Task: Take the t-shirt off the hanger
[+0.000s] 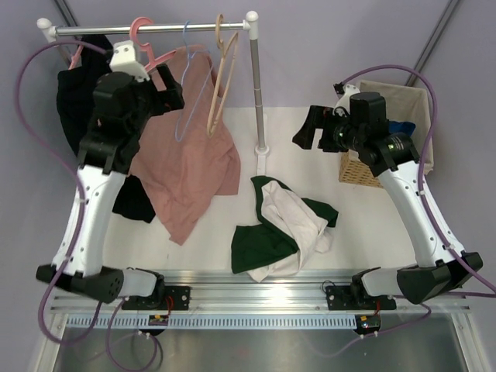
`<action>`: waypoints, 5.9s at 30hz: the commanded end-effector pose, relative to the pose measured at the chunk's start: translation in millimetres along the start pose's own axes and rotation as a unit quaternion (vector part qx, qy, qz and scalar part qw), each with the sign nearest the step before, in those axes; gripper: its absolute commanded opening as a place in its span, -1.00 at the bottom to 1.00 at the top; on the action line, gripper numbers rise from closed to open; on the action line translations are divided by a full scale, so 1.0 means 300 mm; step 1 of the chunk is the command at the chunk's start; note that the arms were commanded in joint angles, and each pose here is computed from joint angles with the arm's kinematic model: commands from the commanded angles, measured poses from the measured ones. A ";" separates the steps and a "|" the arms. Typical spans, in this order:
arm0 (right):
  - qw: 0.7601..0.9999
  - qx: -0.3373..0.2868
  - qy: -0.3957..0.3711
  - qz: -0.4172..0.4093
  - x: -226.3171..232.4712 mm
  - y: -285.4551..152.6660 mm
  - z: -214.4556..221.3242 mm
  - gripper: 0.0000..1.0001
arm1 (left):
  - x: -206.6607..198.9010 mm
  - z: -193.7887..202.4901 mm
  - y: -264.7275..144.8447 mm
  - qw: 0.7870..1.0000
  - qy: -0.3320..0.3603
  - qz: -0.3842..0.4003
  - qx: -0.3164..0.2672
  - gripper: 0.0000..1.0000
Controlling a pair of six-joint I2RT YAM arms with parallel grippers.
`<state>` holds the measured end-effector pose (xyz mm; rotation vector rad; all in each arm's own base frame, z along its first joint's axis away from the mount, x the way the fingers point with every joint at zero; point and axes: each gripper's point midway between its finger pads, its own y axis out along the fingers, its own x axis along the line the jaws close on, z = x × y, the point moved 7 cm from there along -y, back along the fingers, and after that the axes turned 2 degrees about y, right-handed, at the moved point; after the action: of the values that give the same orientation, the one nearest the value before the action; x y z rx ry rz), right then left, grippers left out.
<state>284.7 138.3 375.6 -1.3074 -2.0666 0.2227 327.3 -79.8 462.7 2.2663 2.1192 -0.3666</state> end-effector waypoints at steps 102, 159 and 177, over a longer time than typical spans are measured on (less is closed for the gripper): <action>0.805 -0.507 0.137 0.276 -0.374 -0.309 -0.894 -1.00 | -0.027 0.195 -0.713 0.955 -0.213 0.171 0.120 0.98; 0.954 -0.104 0.196 0.200 -0.904 0.477 -0.317 -0.39 | 0.007 0.246 -0.696 0.962 -0.195 0.125 0.144 0.98; 0.913 -0.165 0.200 0.314 -0.565 -0.112 -0.436 0.99 | 0.079 0.203 -0.617 0.990 -0.079 0.048 0.109 0.98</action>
<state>444.7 -63.9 377.3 -2.0394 -1.3130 -0.0916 122.2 -59.7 414.5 2.3581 1.8791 -0.9475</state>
